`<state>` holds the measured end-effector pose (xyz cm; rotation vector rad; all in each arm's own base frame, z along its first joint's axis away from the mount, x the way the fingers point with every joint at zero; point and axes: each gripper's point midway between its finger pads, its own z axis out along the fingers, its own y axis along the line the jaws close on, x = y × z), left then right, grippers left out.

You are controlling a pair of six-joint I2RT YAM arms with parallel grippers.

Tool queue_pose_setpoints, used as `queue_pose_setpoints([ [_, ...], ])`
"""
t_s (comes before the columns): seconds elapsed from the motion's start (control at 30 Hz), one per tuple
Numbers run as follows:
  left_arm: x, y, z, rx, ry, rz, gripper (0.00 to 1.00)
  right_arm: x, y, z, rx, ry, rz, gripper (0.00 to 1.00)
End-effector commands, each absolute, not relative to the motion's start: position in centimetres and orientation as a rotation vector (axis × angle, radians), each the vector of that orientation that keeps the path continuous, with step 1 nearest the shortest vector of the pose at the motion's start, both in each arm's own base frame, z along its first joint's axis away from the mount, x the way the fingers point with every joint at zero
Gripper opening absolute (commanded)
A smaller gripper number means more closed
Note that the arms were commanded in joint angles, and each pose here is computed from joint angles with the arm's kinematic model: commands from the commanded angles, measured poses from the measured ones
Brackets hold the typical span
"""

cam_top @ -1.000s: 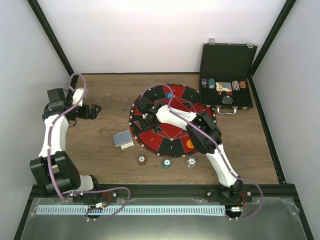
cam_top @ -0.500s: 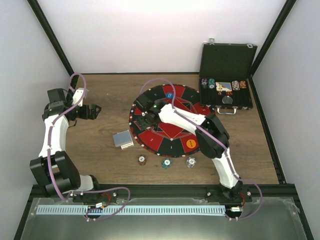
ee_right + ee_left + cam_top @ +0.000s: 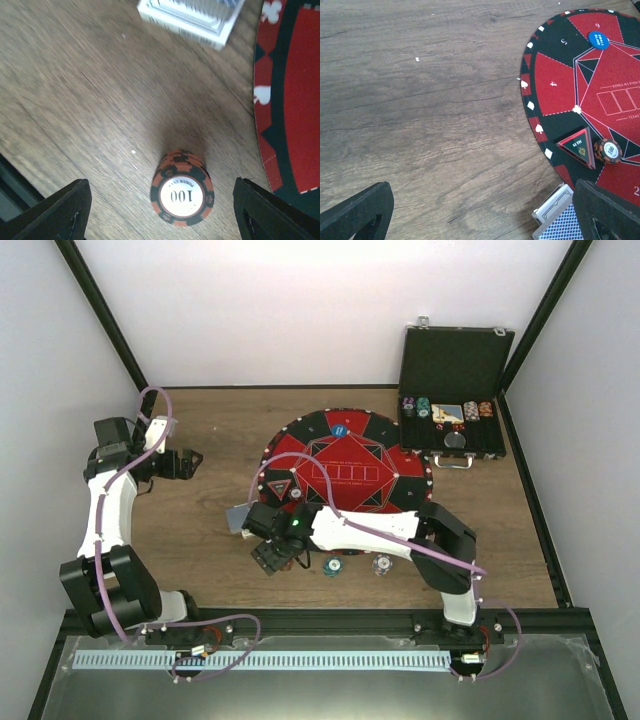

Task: Distribute texas hold em gaming equipment

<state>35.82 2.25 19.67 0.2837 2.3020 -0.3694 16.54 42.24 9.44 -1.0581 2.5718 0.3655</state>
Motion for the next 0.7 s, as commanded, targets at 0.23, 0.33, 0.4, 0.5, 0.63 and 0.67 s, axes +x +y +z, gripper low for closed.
queue_pose_setpoints([
  [0.23,35.8,2.1,21.6,0.31,2.256,-0.362,1.0,16.3,40.8,5.5,-1.034,2.65,0.278,0.75],
  [0.33,35.9,2.1,21.5,0.308,2.257,-0.366,1.0,16.2,40.7,4.6,-1.045,2.662,0.264,0.73],
  [0.4,35.9,2.1,21.5,0.307,2.257,-0.366,1.0,16.2,40.8,4.5,-1.044,2.66,0.267,0.69],
  [0.5,35.9,2.2,21.4,0.307,2.259,-0.363,1.0,16.3,41.0,4.6,-1.035,2.654,0.273,0.65],
  [0.63,35.9,2.2,21.4,0.308,2.26,-0.365,1.0,16.5,41.2,4.7,-1.034,2.647,0.274,0.58],
  [0.67,36.0,2.2,21.4,0.306,2.259,-0.365,1.0,16.5,41.2,4.7,-1.033,2.646,0.272,0.56],
])
